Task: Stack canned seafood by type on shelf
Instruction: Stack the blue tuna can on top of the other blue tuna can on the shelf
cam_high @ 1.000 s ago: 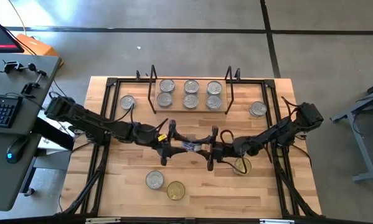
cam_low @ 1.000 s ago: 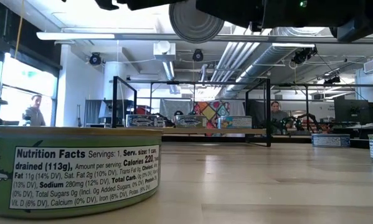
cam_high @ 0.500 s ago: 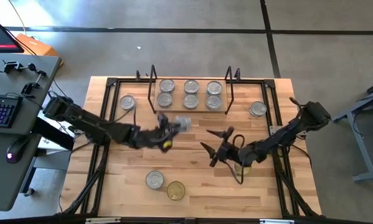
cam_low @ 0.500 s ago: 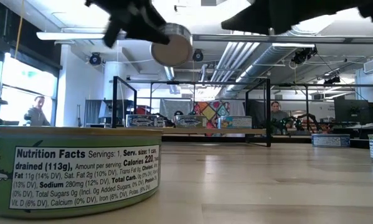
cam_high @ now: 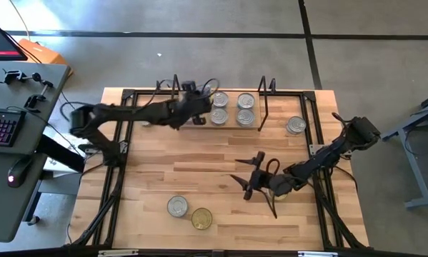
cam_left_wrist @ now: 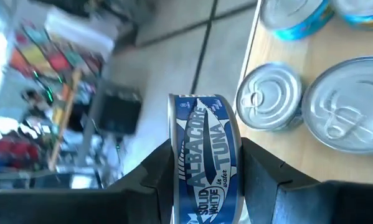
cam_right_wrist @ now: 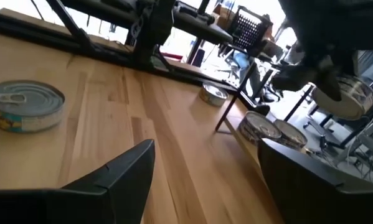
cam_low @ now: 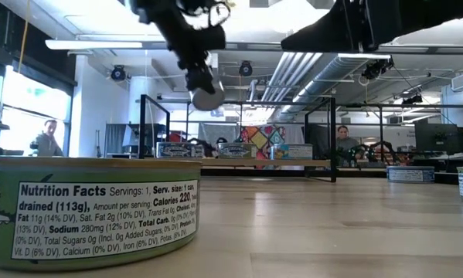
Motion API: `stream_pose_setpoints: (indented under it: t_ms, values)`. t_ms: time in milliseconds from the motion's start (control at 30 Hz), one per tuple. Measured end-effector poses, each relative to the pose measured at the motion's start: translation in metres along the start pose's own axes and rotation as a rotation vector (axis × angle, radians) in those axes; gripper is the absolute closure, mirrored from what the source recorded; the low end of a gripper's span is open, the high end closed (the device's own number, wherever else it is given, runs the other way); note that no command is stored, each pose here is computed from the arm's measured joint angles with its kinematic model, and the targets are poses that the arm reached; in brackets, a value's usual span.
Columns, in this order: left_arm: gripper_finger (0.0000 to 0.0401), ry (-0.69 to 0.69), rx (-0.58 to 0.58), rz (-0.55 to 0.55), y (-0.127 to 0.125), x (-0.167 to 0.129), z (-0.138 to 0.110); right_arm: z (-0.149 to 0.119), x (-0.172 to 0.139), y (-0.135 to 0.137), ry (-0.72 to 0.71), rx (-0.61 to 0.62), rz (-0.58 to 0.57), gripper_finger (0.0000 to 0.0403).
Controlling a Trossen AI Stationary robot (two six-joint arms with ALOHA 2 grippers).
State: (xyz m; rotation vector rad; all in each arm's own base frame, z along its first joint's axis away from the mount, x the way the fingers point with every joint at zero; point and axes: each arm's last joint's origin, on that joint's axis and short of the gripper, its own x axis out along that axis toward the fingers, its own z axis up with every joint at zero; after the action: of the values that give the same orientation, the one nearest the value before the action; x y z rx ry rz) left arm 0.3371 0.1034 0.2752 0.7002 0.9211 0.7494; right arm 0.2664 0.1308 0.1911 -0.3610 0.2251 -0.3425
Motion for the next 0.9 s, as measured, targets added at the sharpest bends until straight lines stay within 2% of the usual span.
stream_pose_setpoints:
  t_ms: [200, 367, 500, 633, 900]
  values:
    - [0.0283, 0.19, -0.011, -0.016, -0.012, 0.045, 0.008, -0.003, 0.002, -0.001, 0.02, 0.008, -0.002, 0.0126]
    - [0.0283, 0.303, -0.002, 0.036, -0.018, 0.068, 0.001, -0.005, 0.001, 0.0, 0.031, 0.029, 0.002, 0.0126]
    - [0.0283, 0.35, -0.002, 0.049, -0.015, 0.074, -0.007, -0.005, 0.001, 0.0, 0.03, 0.031, 0.022, 0.0126]
    - [0.0283, 0.37, 0.015, -0.075, -0.015, 0.078, -0.016, -0.005, 0.001, 0.0, 0.029, 0.031, 0.028, 0.0126]
    - [0.0233, 0.415, 0.058, -0.129, -0.015, 0.077, -0.024, -0.005, 0.001, 0.0, 0.029, 0.031, 0.028, 0.0126]
